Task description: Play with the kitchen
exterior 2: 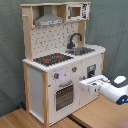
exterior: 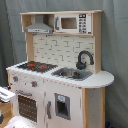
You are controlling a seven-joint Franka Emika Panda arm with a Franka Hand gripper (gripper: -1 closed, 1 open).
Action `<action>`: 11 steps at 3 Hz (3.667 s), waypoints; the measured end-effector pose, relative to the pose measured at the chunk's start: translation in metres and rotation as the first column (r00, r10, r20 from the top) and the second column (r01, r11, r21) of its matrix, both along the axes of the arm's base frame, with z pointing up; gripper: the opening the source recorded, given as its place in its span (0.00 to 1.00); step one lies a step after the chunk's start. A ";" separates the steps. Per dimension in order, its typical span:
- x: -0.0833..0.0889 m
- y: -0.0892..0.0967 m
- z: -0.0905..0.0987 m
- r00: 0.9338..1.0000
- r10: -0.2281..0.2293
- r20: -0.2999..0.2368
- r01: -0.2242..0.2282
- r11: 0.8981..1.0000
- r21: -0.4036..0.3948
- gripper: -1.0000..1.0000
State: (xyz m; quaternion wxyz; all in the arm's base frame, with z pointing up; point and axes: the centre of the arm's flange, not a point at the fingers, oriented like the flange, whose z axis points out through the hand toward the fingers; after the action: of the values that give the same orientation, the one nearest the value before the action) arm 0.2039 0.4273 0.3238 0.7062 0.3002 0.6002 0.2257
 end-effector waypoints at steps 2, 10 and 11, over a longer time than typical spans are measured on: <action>0.051 -0.027 -0.007 0.998 -0.011 -0.057 0.012 1.000 0.022 1.00; 0.142 -0.071 0.018 0.957 0.196 -0.213 -0.198 0.980 0.009 1.00; 0.142 -0.072 0.020 0.959 0.194 -0.205 -0.190 0.981 0.037 1.00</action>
State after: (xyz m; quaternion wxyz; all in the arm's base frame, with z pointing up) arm 0.3460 0.3550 0.3433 0.6116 0.2686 0.6951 0.2657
